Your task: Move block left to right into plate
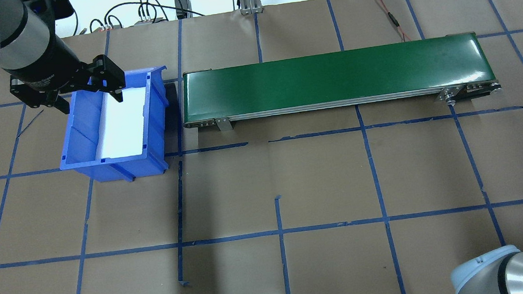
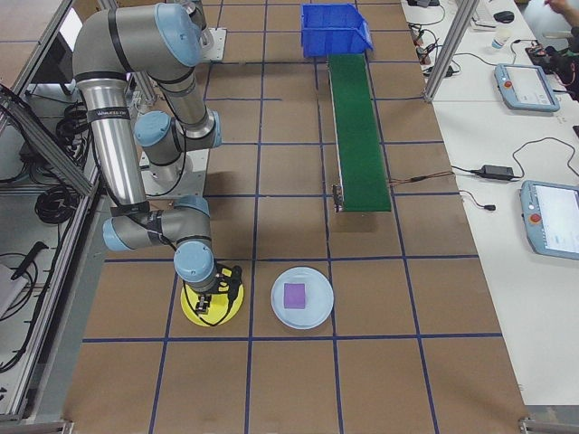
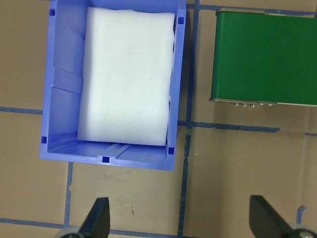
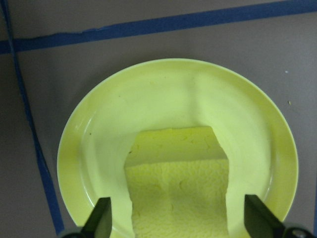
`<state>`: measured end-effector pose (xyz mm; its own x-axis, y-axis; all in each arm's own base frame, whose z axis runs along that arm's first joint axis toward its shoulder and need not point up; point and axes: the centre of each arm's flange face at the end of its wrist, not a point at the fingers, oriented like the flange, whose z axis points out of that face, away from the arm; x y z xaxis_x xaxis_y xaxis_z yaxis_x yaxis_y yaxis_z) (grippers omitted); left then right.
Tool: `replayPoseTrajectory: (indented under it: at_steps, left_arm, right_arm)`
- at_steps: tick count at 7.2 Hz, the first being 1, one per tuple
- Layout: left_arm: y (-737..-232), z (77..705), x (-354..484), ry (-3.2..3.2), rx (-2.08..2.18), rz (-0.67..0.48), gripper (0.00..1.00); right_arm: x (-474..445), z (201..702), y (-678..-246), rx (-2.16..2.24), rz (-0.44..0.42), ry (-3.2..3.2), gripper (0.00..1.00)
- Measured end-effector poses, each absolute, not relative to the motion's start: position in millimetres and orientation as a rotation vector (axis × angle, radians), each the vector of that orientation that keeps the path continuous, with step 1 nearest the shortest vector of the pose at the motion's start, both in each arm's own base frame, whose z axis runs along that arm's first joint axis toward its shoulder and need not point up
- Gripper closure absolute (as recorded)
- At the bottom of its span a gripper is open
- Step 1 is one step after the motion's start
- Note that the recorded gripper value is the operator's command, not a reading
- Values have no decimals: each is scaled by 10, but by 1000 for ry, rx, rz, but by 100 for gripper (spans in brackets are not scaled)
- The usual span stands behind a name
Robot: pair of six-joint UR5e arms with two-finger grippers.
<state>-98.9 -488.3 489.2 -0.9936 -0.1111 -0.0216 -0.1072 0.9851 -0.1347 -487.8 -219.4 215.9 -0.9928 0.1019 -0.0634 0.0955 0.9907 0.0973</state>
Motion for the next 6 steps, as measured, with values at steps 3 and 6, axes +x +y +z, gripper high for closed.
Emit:
replayPoseTrajectory:
  at_steps: [3,6]
  left_arm:
    - [-4869,4867,-1016,3114,-167,-200,0]
    - [-4844,4836,-1036,3127,-163,-189,0]
  right_arm:
    - [-4862,2531,-2472,95,154,3135,0]
    - [-4358,3649,-3683,71,187,3103,1]
